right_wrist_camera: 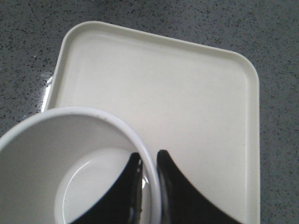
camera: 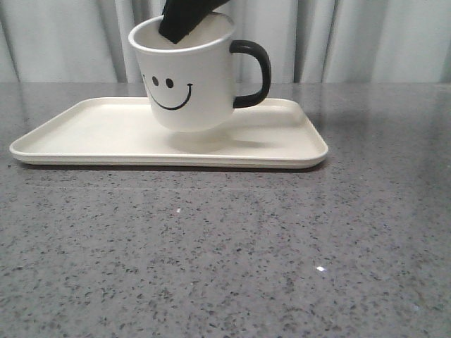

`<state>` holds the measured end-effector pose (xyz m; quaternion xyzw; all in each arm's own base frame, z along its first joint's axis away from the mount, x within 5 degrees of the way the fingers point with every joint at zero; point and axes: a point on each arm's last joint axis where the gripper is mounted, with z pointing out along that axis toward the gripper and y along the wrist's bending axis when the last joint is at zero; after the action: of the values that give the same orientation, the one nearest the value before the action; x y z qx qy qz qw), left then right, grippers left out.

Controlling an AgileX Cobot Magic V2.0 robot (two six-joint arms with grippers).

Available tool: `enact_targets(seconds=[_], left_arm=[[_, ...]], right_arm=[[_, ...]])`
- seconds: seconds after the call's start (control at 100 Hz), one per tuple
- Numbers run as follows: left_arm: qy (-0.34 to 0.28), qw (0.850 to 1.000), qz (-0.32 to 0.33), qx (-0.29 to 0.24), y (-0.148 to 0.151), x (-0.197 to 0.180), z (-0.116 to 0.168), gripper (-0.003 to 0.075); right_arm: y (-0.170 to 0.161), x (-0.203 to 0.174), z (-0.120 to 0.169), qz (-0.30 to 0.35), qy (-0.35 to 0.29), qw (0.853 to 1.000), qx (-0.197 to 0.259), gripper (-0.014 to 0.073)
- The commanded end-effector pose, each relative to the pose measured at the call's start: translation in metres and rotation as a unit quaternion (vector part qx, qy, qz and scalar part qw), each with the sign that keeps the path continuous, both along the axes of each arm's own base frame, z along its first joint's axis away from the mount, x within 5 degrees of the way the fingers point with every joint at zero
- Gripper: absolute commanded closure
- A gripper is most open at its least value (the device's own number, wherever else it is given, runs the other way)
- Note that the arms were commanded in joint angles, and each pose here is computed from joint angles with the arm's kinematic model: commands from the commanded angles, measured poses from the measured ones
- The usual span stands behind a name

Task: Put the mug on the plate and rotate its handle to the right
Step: 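Lower the mug back onto the tray with the right gripper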

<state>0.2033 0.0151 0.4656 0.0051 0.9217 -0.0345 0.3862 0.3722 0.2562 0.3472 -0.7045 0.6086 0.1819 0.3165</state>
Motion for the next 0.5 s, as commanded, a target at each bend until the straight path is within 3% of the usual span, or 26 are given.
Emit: enact_targets(seconds=[0.0, 0.49], left_arm=[[-0.046, 0.999, 0.001, -0.001, -0.001, -0.005, 0.013, 0.074], [-0.043, 0.999, 0.001, -0.001, -0.001, -0.003, 0.012, 0.074]], right_arm=[[-0.008, -0.022, 0.034, 0.032, -0.005, 0.999, 0.016, 0.071], [0.006, -0.032, 0.034, 0.056, -0.007, 0.998, 0.015, 0.071]])
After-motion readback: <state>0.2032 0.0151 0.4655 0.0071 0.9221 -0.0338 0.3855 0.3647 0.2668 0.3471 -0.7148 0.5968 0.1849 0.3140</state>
